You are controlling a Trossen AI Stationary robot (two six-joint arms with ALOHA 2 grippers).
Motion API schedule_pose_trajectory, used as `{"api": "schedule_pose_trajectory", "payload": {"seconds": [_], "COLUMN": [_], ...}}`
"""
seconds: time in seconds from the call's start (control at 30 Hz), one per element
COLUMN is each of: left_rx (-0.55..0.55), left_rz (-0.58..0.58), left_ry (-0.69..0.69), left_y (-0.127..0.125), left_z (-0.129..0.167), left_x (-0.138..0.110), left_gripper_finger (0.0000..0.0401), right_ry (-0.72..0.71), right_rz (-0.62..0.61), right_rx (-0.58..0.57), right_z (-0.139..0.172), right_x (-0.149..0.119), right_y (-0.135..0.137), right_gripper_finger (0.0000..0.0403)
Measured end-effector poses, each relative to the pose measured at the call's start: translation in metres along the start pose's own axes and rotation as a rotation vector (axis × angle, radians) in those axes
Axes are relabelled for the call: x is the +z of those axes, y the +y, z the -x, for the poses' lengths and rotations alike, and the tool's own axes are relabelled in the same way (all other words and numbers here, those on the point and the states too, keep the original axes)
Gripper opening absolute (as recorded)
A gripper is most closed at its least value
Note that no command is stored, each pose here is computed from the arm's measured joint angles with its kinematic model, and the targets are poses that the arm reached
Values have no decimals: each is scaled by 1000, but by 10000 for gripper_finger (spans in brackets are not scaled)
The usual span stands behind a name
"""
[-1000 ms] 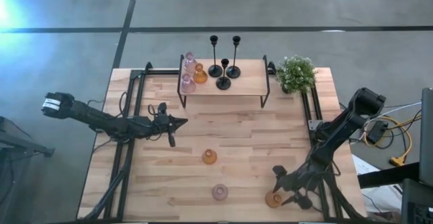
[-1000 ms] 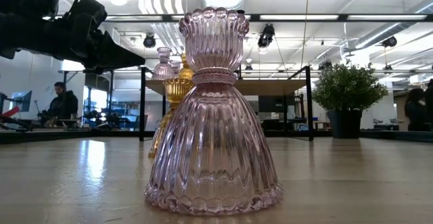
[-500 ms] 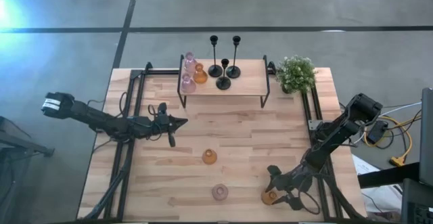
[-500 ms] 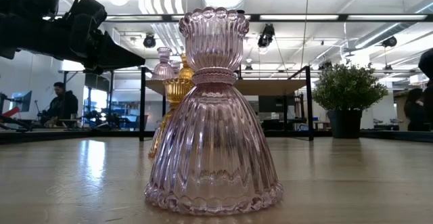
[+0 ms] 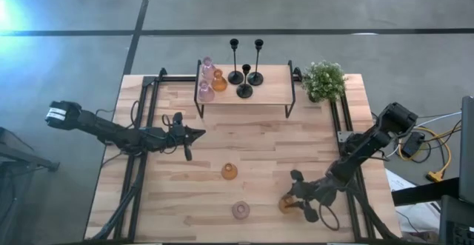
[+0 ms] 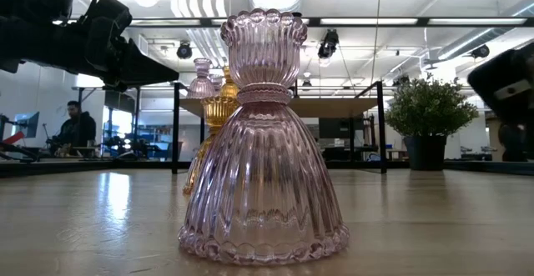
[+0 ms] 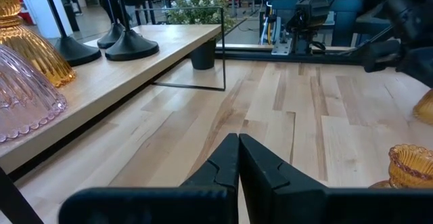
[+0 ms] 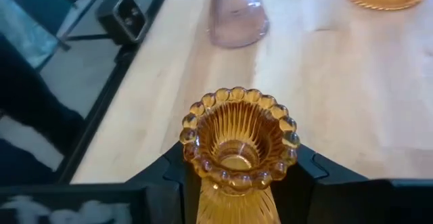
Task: Pick & Place candle stick holders
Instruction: Put the bottom orange glass candle holder on the shelf
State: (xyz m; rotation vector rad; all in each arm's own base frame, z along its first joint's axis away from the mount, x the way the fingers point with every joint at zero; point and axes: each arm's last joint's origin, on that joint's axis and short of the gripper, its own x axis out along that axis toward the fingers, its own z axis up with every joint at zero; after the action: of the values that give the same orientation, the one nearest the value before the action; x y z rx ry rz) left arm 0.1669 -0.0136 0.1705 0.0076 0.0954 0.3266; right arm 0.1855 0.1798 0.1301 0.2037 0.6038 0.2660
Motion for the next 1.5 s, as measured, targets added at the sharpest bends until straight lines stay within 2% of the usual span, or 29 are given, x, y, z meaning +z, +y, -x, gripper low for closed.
{"api": "schedule_pose_trajectory", "payload": {"seconds": [0.27,0.43,0.7,0.87,1.07,1.17,1.3,1.5], "left_rx": [0,0,0,0,0,0,0,1], "left_rz": [0,-1,-5,-6,-9,-9,-9,-10], "left_ry": [0,2,10,11,16,18,18,18], "left_y": [0,0,0,0,0,0,0,0], "left_z": [0,0,0,0,0,0,0,0], "left_x": [0,0,-1,-1,-2,-2,-2,-2], "left_gripper_finger": [14,14,14,14,14,14,14,14], "right_ry": [-12,-56,-223,-214,-158,-193,-259,-283], "right_rz": [-25,-116,-208,-153,-84,-76,-85,-92], "right_rx": [-35,-101,-134,-251,-417,-478,-568,-730], "right_z": [-3,-6,2,24,67,88,110,129], "right_x": [5,13,70,107,146,162,177,188], "right_y": [-8,-18,-31,-50,-78,-93,-116,-152], "right_gripper_finger": [124,124,124,124,124,124,124,124]}}
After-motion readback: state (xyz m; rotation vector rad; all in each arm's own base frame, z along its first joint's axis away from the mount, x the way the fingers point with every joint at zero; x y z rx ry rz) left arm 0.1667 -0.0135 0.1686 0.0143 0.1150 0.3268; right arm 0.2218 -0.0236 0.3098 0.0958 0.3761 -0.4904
